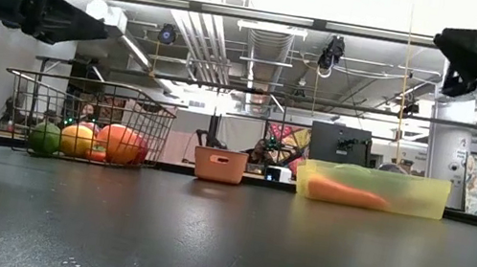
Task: Sort produce into baskets
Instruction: Return to Home Position
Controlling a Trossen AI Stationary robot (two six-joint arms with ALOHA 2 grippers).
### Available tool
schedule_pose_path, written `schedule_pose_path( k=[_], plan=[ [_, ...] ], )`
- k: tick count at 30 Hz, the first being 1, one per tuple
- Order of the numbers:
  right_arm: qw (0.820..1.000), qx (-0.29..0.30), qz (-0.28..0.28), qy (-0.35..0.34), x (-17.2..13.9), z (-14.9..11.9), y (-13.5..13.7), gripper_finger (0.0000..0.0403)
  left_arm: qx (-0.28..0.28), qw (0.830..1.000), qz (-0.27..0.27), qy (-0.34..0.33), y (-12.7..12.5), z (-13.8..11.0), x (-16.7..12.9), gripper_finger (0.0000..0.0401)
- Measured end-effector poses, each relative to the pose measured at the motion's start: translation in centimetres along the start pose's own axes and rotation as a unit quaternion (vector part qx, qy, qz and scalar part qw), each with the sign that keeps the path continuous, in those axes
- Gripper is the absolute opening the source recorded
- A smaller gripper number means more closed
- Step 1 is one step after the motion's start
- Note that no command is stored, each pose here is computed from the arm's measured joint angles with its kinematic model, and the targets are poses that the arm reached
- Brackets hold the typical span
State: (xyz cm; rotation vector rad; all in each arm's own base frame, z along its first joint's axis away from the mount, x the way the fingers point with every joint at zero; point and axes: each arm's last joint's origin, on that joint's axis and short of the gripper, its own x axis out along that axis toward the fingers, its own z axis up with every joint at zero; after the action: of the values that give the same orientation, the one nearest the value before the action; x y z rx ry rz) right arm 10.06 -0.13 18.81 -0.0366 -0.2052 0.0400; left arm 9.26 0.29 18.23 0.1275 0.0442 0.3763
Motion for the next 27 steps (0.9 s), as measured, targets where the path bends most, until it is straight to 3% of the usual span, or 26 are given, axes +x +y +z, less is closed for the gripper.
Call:
schedule_pose_path(
  k=[27],
  plan=[
    [1.0,0.014,0.0,0.01,0.15,-0.18,-0.01,0.0057,0.004,1.0,-0.002,0.008,-0.09,-0.1,0.13,0.0203]
  ],
)
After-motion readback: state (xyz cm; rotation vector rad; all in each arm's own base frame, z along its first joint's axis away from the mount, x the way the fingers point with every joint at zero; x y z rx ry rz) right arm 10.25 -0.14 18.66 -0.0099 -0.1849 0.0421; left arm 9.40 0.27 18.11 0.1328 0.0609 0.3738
